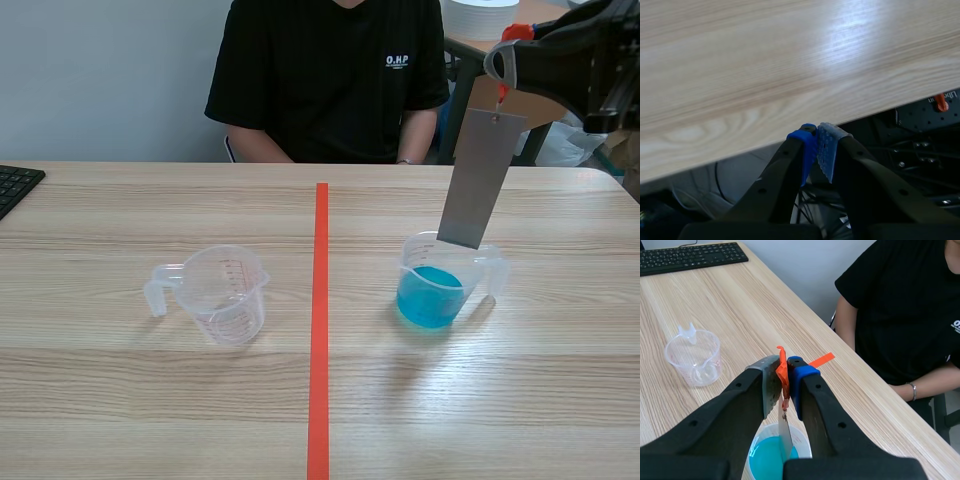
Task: Do the redox reaction experiment.
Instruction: 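Lower the plate into the blue solution, then hold the plate still in the solution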
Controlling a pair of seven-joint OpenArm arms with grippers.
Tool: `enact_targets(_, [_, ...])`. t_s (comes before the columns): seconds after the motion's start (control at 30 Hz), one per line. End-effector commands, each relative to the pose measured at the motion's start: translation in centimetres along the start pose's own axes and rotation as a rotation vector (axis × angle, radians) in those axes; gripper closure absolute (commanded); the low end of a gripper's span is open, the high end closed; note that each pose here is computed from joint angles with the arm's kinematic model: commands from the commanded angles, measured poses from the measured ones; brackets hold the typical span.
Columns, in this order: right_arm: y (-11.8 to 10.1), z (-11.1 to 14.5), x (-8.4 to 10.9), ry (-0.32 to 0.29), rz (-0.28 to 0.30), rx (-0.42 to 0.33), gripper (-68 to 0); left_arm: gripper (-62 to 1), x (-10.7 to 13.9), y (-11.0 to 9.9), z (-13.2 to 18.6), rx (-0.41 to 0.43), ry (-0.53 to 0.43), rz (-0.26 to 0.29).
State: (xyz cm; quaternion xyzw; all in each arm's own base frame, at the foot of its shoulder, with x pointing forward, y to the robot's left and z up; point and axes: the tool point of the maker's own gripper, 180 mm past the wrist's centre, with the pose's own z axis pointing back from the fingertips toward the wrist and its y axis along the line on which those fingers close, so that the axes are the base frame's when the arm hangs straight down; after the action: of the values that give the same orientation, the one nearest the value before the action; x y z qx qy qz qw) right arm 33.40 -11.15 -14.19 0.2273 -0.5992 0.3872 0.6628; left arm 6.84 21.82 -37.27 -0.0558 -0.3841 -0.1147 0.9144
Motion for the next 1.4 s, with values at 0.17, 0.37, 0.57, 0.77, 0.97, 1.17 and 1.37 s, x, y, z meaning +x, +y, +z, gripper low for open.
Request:
enact_targets(0.17, [-1.2,0.0,-0.1,-0.030,0.001,-0.034,-1.5,-3.4,-0.6,-1.2,-0.2,0.026,0.003,0.085])
enact_targets(0.37, [-1.5,-0.5,-1.7,-0.021,-0.019,-0.055,-1.5,-3.4,-0.8,-1.6,-0.1,0.039,-0.002,0.115])
enact_targets(0.57, [-1.6,-1.1,-3.5,-0.010,-0.058,-0.067,-1.5,-3.4,-0.8,-1.6,-0.1,0.041,-0.002,0.119])
enact_targets(0.77, [-1.4,-1.9,-5.4,0.018,-0.060,-0.074,-1.5,-3.4,-0.8,-1.6,-0.1,0.041,-0.002,0.119])
enact_targets(0.97, [-1.5,-3.0,-7.5,0.043,-0.068,-0.080,-1.5,-3.4,-0.8,-1.6,-0.1,0.041,-0.003,0.119])
enact_targets(1.17, [-1.3,-3.8,-9.1,0.071,-0.068,-0.074,-1.5,-3.4,-0.6,-1.6,-0.2,0.041,-0.008,0.118])
enact_targets(1.37, [-0.9,-4.1,-9.5,0.083,-0.055,-0.065,-1.5,-3.4,-0.6,-1.6,-0.2,0.041,-0.008,0.118])
